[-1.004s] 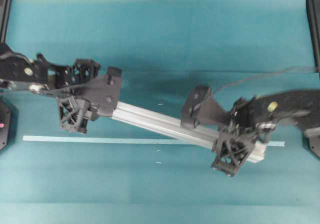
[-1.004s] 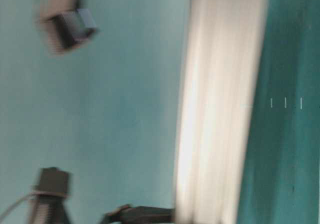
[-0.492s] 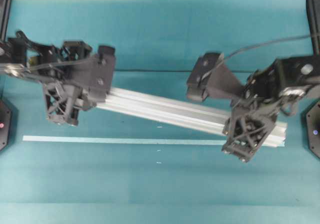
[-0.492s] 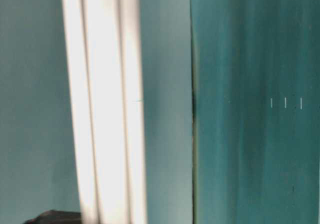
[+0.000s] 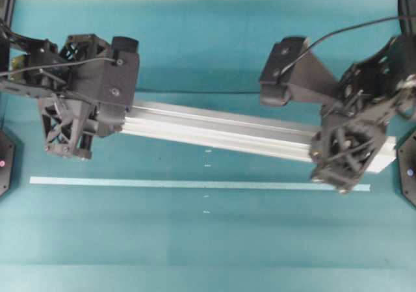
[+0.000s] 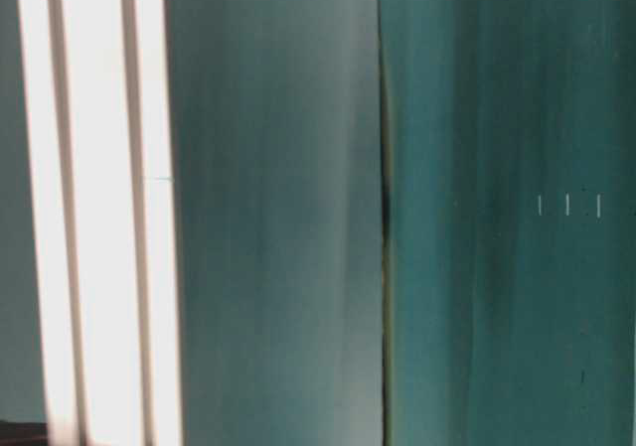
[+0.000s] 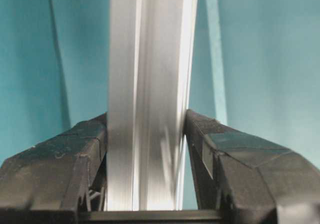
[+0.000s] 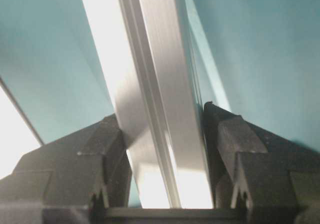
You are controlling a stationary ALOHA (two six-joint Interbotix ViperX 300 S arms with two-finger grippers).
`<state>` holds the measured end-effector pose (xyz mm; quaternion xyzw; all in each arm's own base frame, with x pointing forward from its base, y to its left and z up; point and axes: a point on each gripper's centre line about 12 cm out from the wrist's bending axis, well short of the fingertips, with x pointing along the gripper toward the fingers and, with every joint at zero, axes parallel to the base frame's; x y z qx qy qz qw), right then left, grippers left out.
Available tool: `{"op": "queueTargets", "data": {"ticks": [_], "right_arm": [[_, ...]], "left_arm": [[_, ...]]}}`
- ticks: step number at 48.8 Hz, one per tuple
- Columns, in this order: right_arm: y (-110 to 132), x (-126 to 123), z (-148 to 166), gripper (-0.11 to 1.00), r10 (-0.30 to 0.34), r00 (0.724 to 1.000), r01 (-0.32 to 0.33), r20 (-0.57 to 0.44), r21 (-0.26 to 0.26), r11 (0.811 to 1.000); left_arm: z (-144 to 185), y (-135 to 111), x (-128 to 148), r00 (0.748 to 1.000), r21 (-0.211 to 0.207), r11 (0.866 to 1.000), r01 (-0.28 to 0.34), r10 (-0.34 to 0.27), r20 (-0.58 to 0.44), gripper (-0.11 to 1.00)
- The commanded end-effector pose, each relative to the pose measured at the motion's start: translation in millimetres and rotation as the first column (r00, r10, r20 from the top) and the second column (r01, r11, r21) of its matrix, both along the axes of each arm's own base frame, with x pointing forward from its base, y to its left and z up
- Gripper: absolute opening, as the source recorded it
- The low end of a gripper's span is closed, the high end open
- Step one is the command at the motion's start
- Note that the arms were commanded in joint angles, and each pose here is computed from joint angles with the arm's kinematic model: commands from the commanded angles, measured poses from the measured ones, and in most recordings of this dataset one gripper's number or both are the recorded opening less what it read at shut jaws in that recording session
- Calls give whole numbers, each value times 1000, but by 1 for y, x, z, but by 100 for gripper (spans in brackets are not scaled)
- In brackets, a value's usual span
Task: Lift the metal rail with both hands.
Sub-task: 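Lift the rail with both grippers and rotate it parallel to the table edge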
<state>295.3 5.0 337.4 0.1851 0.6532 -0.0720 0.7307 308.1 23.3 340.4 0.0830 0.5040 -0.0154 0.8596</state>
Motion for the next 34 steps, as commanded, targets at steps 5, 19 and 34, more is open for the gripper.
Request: {"op": "queueTargets", "data": {"ticks": [5, 19, 34], "right_arm": [[-16, -11, 20, 42, -27, 999, 27, 19, -10, 1000], [-27, -24, 45, 42, 17, 998, -21, -58, -72, 997], [-30, -20, 77, 42, 30, 999, -25, 46, -106, 994]], "left_arm": [[48, -17, -5, 997, -11, 999, 38, -37, 66, 40], [76, -28, -4, 996, -25, 998, 50, -48, 79, 37], [95, -32, -5, 993, -37, 998, 45, -41, 113, 35]]}}
